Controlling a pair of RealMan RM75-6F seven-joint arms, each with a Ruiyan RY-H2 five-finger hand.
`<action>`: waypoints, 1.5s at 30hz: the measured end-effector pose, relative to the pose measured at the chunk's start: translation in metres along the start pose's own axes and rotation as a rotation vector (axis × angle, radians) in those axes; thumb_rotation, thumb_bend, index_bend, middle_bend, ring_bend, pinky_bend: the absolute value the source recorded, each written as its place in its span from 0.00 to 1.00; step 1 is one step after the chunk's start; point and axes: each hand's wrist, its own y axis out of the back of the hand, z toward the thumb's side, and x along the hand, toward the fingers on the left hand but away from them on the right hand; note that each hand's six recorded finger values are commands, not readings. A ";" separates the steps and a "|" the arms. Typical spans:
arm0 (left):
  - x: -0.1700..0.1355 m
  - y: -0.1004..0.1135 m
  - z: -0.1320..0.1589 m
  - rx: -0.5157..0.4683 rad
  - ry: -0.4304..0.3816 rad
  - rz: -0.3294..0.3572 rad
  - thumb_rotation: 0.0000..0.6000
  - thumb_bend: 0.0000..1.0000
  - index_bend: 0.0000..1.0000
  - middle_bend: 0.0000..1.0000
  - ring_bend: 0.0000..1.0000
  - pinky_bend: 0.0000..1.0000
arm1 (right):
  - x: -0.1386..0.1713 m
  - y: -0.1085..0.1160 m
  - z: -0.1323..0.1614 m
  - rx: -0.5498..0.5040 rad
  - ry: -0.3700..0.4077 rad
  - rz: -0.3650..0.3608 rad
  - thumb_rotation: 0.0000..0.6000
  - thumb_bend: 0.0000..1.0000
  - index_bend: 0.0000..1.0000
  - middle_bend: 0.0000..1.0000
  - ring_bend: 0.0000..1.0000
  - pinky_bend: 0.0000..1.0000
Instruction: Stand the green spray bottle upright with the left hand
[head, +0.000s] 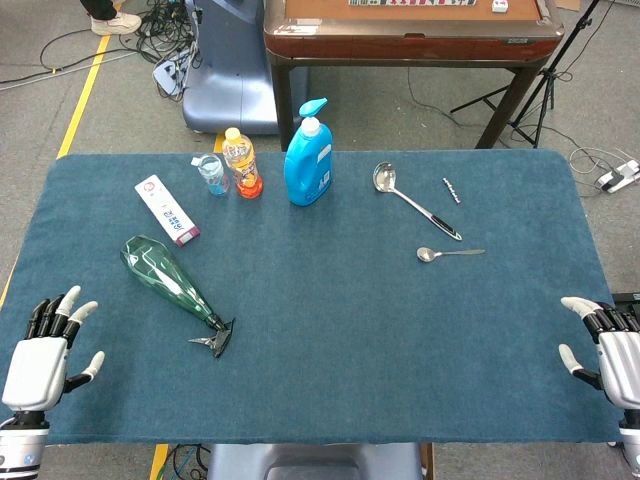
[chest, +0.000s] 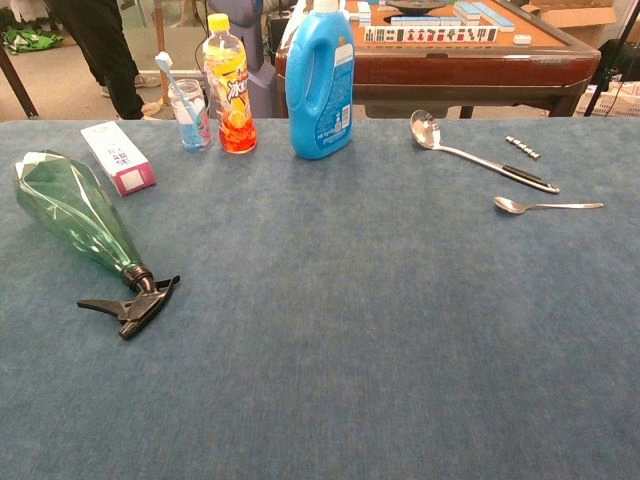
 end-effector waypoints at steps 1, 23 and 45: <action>0.000 0.000 0.000 0.001 -0.001 -0.001 1.00 0.31 0.18 0.03 0.00 0.00 | 0.000 0.000 0.000 0.001 0.001 0.001 1.00 0.30 0.24 0.27 0.20 0.25; 0.005 -0.001 0.002 0.017 -0.024 -0.015 1.00 0.31 0.18 0.03 0.00 0.00 | -0.003 -0.002 0.001 0.005 -0.003 0.011 1.00 0.30 0.24 0.27 0.20 0.25; 0.052 0.000 0.018 -0.012 -0.197 -0.140 0.13 0.36 0.18 0.04 0.00 0.00 | -0.012 -0.003 0.005 0.010 0.013 0.021 1.00 0.29 0.24 0.27 0.20 0.25</action>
